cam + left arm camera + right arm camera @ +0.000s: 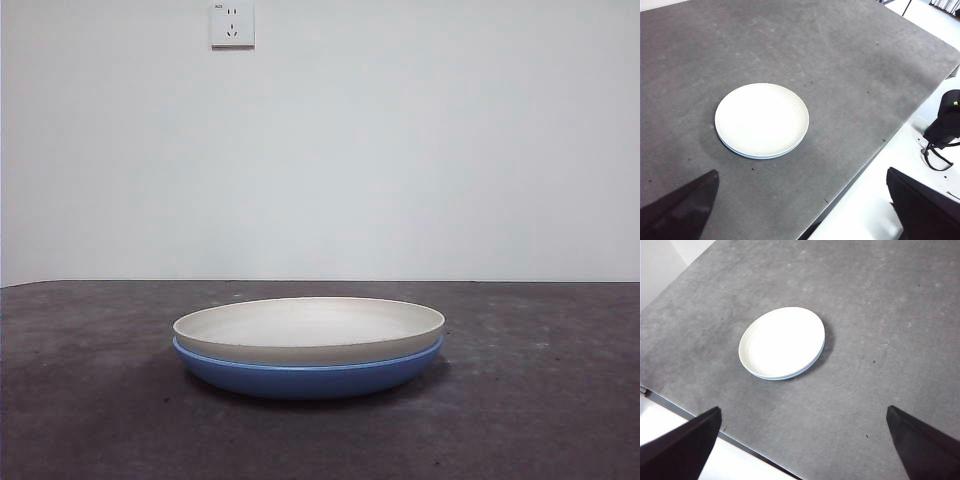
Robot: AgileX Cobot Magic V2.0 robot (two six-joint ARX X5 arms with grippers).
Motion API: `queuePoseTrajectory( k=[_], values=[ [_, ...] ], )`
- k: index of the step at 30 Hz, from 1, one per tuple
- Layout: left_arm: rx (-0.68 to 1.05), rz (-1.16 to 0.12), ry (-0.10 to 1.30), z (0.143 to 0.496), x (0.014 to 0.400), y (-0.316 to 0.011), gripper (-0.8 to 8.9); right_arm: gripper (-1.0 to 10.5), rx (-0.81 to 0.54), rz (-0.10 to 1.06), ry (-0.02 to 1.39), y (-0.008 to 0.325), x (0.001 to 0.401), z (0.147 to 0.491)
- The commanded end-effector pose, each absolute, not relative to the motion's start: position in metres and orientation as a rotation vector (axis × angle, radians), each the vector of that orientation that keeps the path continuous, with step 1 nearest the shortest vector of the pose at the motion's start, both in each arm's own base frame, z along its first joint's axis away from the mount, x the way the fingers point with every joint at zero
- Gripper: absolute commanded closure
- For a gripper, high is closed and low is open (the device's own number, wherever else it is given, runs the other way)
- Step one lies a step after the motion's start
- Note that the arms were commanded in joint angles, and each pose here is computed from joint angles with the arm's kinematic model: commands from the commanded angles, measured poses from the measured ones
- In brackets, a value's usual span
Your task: Pick up the white plate, put it on the blue plate, put it on desk
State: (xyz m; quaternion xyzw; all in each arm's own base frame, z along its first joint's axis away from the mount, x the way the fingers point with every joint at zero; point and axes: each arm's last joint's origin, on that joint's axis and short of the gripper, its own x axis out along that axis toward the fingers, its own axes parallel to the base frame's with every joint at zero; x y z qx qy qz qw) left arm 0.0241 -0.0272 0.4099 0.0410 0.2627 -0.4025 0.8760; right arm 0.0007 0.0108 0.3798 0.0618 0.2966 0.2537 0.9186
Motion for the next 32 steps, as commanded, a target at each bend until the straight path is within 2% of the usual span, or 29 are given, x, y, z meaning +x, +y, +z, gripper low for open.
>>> queuePoseTrajectory(
  k=[1, 3, 4, 5, 22, 30, 32],
  values=[
    [0.081, -0.856, 0.524, 0.414, 0.024, -0.028, 3.04, 4.7, 0.116, 0.539, 0.587, 0.011, -0.001, 0.384],
    [0.081, -0.856, 0.527, 0.414, 0.024, -0.028, 5.46, 7.7, 0.116, 0.547, 0.588, 0.011, -0.001, 0.384],
    [0.082, -0.856, 0.528, 0.414, 0.024, -0.028, 6.75, 8.9, 0.115, 0.549, 0.588, 0.011, -0.001, 0.384],
    [0.082, -0.856, 0.528, 0.414, 0.024, -0.028, 7.96, 9.5, 0.115, 0.550, 0.588, 0.011, -0.001, 0.384],
    [0.078, -0.847, 0.527, 0.414, 0.024, -0.027, 7.88, 9.4, 0.113, 0.550, 0.577, 0.011, -0.001, 0.385],
    [0.005, -0.583, 0.533, 0.407, 0.033, -0.021, 7.88, 9.4, 0.113, 0.549, 0.577, 0.011, -0.001, 0.385],
    [0.005, -0.510, 0.467, 0.399, 0.039, -0.020, 7.88, 9.4, 0.113, 0.549, 0.577, 0.011, -0.001, 0.385]
  ],
)
